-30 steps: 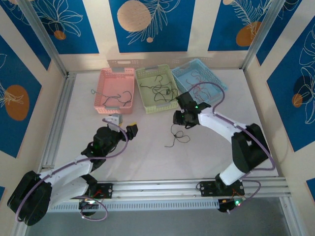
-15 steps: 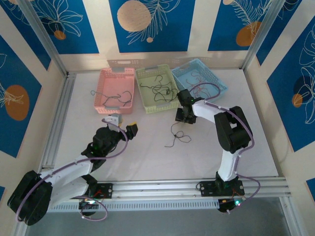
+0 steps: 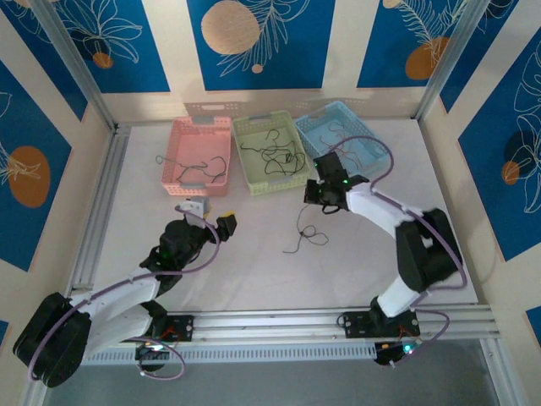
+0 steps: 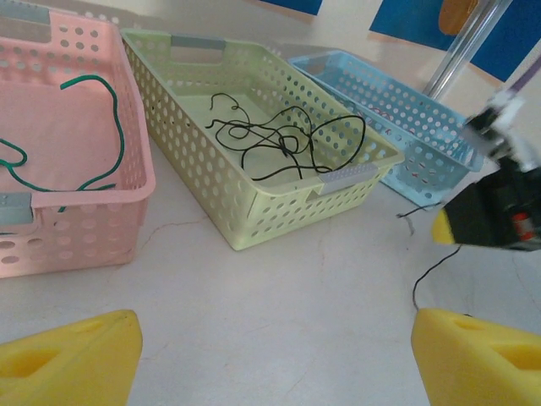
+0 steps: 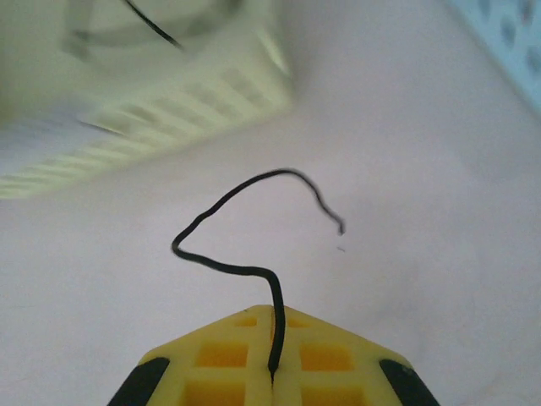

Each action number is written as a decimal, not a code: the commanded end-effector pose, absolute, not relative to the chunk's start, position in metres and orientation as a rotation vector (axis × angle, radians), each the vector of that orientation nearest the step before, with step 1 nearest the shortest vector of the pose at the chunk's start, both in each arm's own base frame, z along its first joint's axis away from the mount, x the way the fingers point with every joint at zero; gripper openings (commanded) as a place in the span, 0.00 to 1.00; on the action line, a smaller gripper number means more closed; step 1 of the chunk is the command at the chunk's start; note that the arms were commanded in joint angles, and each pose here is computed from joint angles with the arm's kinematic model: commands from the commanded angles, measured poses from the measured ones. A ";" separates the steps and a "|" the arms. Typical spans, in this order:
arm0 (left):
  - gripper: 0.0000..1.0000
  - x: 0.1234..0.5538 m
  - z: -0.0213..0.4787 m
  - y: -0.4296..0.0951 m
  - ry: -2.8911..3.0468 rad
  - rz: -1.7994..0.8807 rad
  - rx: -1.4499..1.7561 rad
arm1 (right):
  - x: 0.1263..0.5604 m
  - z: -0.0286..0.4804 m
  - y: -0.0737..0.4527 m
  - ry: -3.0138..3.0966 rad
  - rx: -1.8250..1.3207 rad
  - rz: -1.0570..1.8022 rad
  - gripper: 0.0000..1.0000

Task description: Untangle the cables

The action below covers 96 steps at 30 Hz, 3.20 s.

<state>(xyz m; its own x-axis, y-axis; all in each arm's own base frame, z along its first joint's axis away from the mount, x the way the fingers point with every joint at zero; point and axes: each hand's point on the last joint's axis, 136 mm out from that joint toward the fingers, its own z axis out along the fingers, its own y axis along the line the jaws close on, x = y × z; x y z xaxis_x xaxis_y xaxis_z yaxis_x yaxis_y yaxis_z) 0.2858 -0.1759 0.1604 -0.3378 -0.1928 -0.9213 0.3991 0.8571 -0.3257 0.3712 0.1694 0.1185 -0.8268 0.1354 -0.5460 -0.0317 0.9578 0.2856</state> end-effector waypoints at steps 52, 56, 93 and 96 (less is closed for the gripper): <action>0.85 0.292 0.161 -0.170 1.820 -0.563 0.137 | 0.487 0.294 0.219 1.857 -0.135 0.558 0.57; 0.85 0.294 0.168 -0.153 1.807 -0.478 0.076 | 0.443 0.288 0.162 1.873 -0.014 0.429 0.57; 0.88 0.389 0.096 -0.033 1.853 0.093 0.159 | 0.392 0.101 0.014 1.859 0.064 0.034 0.53; 0.89 0.393 0.093 -0.029 1.884 0.078 0.142 | 0.396 0.095 0.011 1.922 0.085 0.065 0.70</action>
